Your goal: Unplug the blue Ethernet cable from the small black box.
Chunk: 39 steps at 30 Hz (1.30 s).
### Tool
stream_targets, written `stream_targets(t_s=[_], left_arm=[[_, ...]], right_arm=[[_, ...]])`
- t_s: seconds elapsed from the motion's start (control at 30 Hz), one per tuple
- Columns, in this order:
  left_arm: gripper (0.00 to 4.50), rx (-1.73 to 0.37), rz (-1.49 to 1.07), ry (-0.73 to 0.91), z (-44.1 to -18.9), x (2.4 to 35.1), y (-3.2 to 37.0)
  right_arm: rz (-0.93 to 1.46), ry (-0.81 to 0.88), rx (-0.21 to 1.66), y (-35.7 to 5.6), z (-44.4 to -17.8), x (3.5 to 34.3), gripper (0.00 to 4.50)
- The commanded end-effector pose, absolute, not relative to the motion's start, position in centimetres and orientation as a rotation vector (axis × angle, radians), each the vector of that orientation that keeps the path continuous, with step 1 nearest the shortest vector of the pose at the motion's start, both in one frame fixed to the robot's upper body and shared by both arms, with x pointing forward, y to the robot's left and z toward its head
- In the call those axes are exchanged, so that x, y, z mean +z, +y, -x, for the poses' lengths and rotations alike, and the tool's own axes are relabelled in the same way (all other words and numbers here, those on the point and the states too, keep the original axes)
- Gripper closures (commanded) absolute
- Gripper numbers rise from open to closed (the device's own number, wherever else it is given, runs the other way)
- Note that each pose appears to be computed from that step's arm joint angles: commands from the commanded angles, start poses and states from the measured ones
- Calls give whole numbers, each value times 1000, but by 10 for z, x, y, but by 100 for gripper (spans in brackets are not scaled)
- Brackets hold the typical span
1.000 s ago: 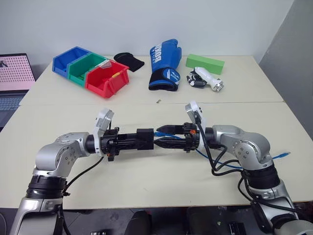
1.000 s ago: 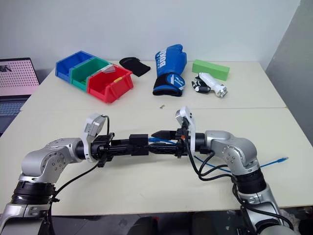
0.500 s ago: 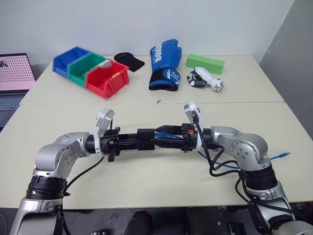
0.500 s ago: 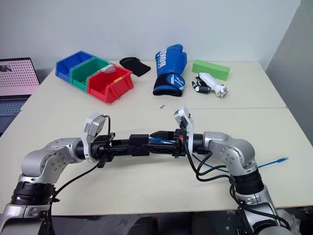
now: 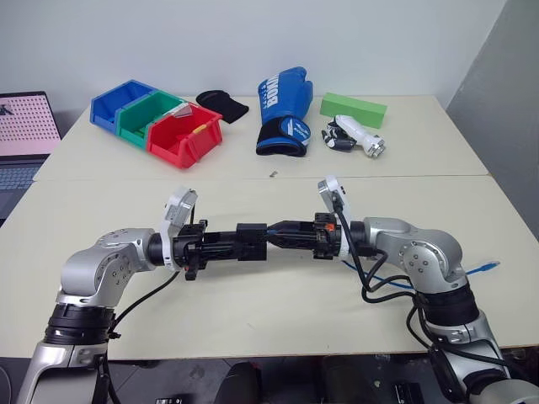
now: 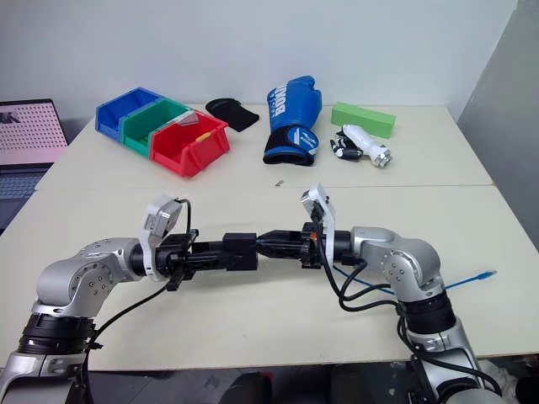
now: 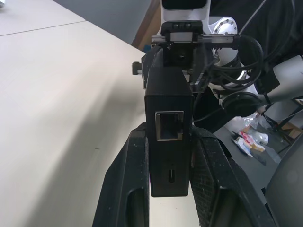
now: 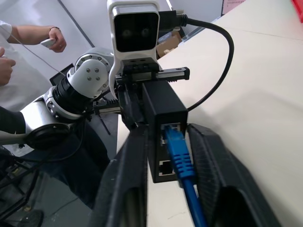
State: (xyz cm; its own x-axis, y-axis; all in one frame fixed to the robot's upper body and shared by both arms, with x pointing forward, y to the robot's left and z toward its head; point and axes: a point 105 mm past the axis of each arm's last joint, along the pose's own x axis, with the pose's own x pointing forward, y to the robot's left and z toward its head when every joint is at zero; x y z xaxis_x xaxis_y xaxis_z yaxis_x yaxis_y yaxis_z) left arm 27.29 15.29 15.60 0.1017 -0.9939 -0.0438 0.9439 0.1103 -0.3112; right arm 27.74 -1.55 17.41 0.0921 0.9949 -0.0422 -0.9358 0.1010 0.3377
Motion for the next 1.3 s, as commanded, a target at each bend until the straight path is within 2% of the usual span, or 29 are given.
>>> stream_targets(t_s=[0.03,0.1,0.43,0.63,0.87,1.0,1.07,1.2,1.27,1.3], left_arm=[[371,-1453,202,216,-272,167,154],[371,-1454,206,212,-272,167,153],[371,-1450,210,201,-273,168,154],[371,-1404,198,186,-276,170,164],[371,-1345,207,188,-276,168,173],[371,-1273,203,189,-283,165,173],[371,-1221,188,214,-289,161,173],[372,-1180,167,226,-294,159,171],[372,-1155,155,223,-297,160,171],[372,-1131,149,230,-300,159,171]], right_arm=[[-246,251,1494,-15,-272,184,417],[-246,251,1496,-15,-272,184,445],[-235,278,1498,-17,-273,183,447],[-203,323,1417,-40,-286,170,447],[-156,319,1212,-81,-320,157,447],[-29,185,899,-110,-372,153,447],[124,143,714,-129,-398,143,447],[309,142,549,-150,-418,121,447],[311,159,547,-152,-418,113,377],[306,163,560,-151,-416,111,365]])
